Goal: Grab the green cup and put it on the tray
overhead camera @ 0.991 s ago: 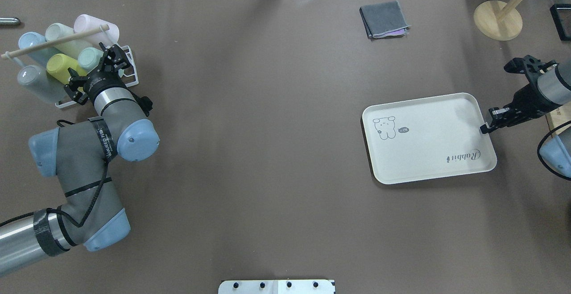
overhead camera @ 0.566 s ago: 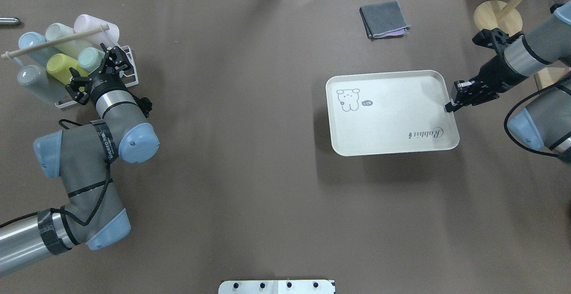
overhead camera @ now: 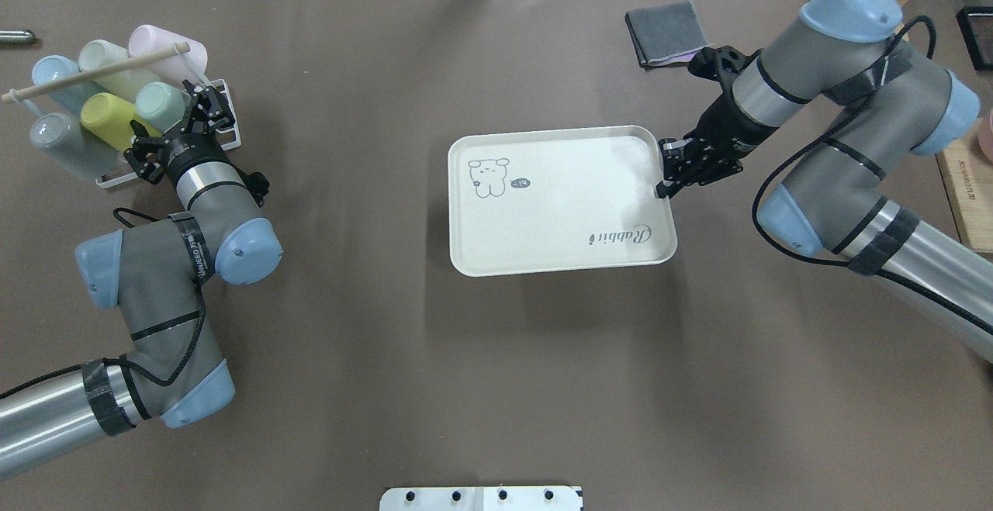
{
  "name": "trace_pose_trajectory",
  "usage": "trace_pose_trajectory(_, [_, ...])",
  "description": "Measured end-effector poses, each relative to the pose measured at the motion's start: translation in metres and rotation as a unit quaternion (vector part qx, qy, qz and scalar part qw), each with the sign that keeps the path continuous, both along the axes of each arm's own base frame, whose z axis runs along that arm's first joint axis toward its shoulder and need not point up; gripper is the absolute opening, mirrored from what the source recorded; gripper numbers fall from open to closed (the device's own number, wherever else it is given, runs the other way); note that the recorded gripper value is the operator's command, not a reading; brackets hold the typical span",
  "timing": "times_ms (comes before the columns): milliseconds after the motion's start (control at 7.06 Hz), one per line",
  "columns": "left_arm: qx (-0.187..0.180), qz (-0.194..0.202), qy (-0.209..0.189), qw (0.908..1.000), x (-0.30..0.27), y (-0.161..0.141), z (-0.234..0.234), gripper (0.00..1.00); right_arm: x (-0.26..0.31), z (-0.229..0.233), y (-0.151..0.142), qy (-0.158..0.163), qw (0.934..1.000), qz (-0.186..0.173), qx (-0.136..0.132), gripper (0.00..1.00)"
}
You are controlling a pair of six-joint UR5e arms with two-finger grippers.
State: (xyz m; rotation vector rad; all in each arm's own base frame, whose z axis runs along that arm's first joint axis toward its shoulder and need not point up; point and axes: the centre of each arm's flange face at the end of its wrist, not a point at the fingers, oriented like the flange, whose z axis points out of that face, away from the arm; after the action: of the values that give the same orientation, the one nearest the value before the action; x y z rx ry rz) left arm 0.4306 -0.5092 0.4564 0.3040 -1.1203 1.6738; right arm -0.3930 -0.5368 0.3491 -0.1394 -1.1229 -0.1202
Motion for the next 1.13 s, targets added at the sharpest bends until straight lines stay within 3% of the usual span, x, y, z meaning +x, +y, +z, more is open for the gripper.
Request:
trace_pose_trajectory(566, [0.003,0.0,-0.004,1.0,0.016,-0.008,0.01,0.99,-0.09,-0.034,0.057,0.019,0.9997,-0.002,-0.017,0.0])
trace_pose_trajectory(1133, [0.006,-0.002,-0.017,0.9998,0.019,-0.01,0.02,0.99,-0.098,-0.033,0.092,0.02,0.9997,-0.009,-0.009,0.0])
